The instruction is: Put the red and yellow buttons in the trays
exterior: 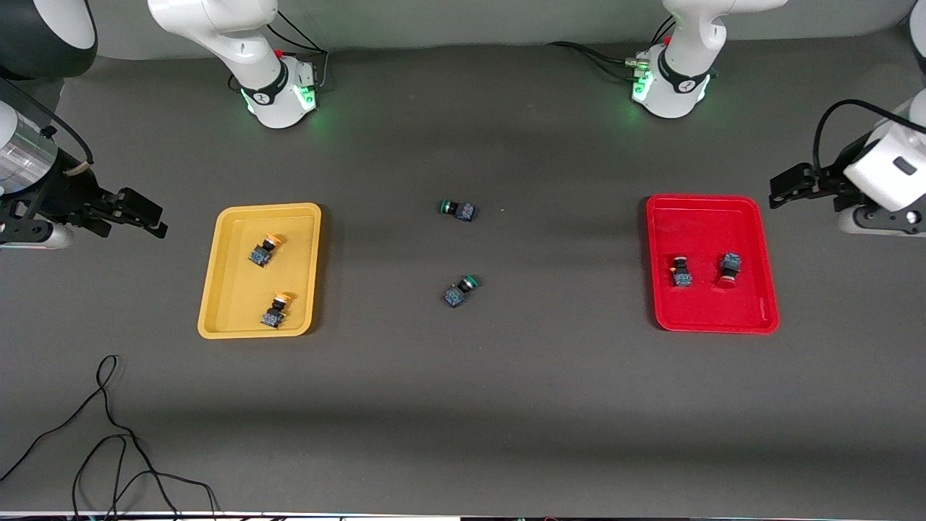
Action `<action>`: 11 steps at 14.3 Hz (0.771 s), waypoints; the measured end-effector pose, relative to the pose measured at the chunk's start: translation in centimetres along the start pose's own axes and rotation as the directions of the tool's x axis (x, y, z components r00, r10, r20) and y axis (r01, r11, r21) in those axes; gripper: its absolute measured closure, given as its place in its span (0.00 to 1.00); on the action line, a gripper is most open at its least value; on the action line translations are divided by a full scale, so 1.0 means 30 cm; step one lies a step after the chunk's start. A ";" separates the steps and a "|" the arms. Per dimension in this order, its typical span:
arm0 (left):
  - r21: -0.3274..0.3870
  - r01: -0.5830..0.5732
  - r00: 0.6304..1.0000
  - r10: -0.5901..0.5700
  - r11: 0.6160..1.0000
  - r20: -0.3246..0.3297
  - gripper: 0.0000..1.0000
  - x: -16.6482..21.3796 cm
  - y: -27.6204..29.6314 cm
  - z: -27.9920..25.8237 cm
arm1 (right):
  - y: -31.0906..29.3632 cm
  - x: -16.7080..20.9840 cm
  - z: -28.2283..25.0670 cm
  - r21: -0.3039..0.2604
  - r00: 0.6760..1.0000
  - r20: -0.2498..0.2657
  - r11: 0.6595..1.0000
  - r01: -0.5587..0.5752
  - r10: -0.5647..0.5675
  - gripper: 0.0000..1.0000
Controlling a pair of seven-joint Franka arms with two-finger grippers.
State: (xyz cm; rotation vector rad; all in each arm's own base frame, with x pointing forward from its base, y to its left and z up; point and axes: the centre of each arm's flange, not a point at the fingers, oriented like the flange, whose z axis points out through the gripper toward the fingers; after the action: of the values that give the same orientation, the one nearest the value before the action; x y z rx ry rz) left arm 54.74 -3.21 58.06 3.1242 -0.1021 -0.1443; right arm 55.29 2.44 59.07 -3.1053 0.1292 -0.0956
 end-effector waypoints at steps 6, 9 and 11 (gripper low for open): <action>0.000 0.011 1.000 -0.011 1.000 0.006 0.00 0.036 -0.022 0.000 | -0.001 0.005 -0.011 0.001 1.000 -0.007 1.000 0.000 0.000 0.00; 0.001 -0.001 1.000 0.001 1.000 0.004 0.00 0.037 -0.001 -0.004 | -0.003 0.013 -0.014 0.001 1.000 -0.011 1.000 0.001 -0.001 0.00; 0.002 -0.006 1.000 0.006 1.000 0.003 0.00 0.036 0.008 -0.005 | -0.003 0.016 -0.011 0.001 1.000 -0.010 1.000 0.001 -0.001 0.00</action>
State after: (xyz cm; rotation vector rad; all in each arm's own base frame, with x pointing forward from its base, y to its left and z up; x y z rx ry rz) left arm 55.83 -3.51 58.11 3.1253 -0.1121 -0.1493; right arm 55.75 2.48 59.44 -3.1045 0.1282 -0.1105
